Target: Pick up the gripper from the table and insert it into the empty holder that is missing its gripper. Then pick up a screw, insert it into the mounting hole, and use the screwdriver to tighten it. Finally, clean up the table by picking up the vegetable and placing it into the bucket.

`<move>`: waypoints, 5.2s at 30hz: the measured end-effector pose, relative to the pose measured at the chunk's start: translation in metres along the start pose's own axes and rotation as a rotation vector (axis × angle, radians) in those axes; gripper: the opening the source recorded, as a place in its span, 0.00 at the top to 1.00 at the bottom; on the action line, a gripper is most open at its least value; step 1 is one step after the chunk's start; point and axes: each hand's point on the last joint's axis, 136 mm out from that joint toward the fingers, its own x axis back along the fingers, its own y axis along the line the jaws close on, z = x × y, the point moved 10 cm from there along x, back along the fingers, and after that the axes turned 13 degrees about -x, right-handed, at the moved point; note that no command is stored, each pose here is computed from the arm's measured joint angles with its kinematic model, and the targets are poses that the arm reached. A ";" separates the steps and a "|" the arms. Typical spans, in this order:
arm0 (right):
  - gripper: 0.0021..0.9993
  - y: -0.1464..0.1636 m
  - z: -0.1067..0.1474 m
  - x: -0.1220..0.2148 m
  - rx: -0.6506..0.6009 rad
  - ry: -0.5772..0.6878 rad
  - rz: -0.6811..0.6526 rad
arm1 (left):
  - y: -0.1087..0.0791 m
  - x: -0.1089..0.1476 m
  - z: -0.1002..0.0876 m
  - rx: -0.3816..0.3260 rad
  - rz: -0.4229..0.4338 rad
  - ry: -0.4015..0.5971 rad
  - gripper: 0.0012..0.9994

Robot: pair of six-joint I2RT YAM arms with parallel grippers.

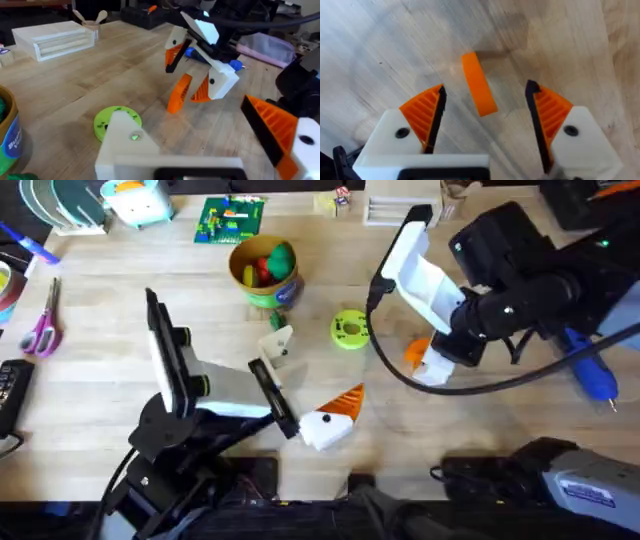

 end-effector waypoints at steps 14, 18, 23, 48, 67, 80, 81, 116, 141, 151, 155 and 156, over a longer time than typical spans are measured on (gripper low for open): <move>0.80 0.001 0.002 0.000 0.014 0.011 -0.009 | 0.000 0.000 0.000 0.000 0.000 0.000 0.01; 0.99 0.001 0.001 0.001 0.012 0.005 -0.006 | 0.000 0.000 0.000 0.000 0.000 0.000 0.01; 0.99 -0.002 -0.005 0.014 -0.020 -0.041 0.013 | 0.000 0.000 0.000 0.000 0.000 0.000 0.01; 0.99 0.006 -0.043 0.075 -0.657 -0.373 -0.671 | 0.000 0.000 0.000 0.000 0.000 0.000 0.01; 0.99 0.012 -0.081 0.019 -0.716 -0.143 -1.250 | 0.000 0.000 0.000 0.000 0.000 0.000 0.01; 0.99 0.019 -0.081 0.017 -0.724 -0.103 -1.237 | 0.000 0.000 0.000 0.000 -0.003 0.000 0.01; 0.99 0.021 -0.081 0.017 -0.720 -0.098 -1.235 | 0.000 0.000 0.000 0.000 -0.004 0.000 0.01; 0.99 0.030 -0.106 -0.002 -0.826 -0.011 -1.280 | 0.008 0.001 0.001 0.021 -0.105 0.010 0.01; 0.99 0.053 -0.128 -0.012 -0.873 0.034 -1.261 | 0.011 0.001 0.001 0.019 -0.132 0.012 0.01; 0.99 0.056 -0.137 -0.011 -0.825 -0.044 -1.232 | 0.011 0.002 0.001 -0.038 -0.122 0.014 0.01; 0.99 0.057 -0.137 -0.012 -0.815 -0.055 -1.223 | 0.011 0.002 0.001 -0.040 -0.125 0.015 0.01; 0.99 0.057 -0.137 -0.012 -0.811 -0.058 -1.222 | 0.011 0.002 0.001 -0.040 -0.125 0.015 0.01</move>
